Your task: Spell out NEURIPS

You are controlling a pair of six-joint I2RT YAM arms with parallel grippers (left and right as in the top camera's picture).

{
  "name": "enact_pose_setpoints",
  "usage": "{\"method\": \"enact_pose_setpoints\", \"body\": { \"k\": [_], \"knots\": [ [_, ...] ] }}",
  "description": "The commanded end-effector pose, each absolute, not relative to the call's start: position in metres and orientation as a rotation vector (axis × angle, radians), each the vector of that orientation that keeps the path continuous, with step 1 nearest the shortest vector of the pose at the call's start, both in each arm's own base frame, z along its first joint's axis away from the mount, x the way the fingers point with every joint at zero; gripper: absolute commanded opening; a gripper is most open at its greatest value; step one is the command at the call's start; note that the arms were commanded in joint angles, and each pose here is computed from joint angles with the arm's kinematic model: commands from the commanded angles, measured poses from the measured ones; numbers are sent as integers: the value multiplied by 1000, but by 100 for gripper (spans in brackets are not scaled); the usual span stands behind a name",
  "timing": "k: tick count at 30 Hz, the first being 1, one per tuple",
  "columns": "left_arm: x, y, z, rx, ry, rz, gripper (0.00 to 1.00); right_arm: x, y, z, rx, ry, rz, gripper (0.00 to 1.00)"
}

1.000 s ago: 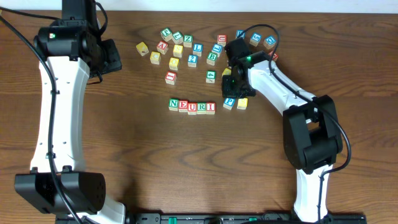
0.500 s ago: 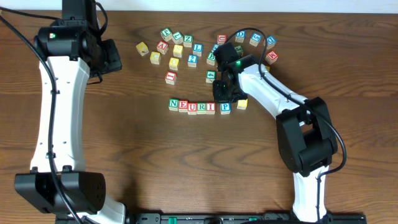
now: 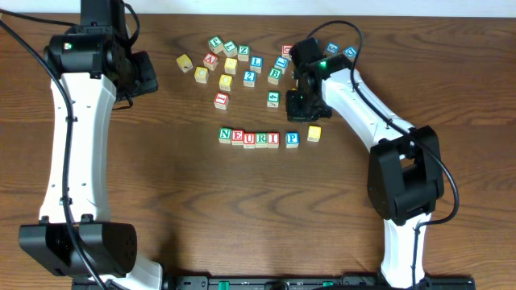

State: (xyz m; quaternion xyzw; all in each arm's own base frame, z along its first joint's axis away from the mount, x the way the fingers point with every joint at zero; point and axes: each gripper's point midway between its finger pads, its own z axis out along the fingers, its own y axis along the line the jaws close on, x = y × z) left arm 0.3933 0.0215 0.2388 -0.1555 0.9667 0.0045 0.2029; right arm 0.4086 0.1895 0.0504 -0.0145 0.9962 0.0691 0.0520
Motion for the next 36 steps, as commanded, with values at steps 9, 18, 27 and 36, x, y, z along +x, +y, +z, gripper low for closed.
{"method": "enact_pose_setpoints", "body": {
  "k": [9,18,27,36],
  "knots": [
    [392,23,233,-431,2721,23,46,372,188,18,-101,3134,146,1],
    [392,23,232,-431,2722,23,46,366,197,16,-107,3138,152,1],
    [392,23,232,-431,2722,23,47,366,208,17,-56,3122,167,2],
    [392,23,233,-431,2721,23,46,371,205,20,-41,3114,177,1]
  ]
}}
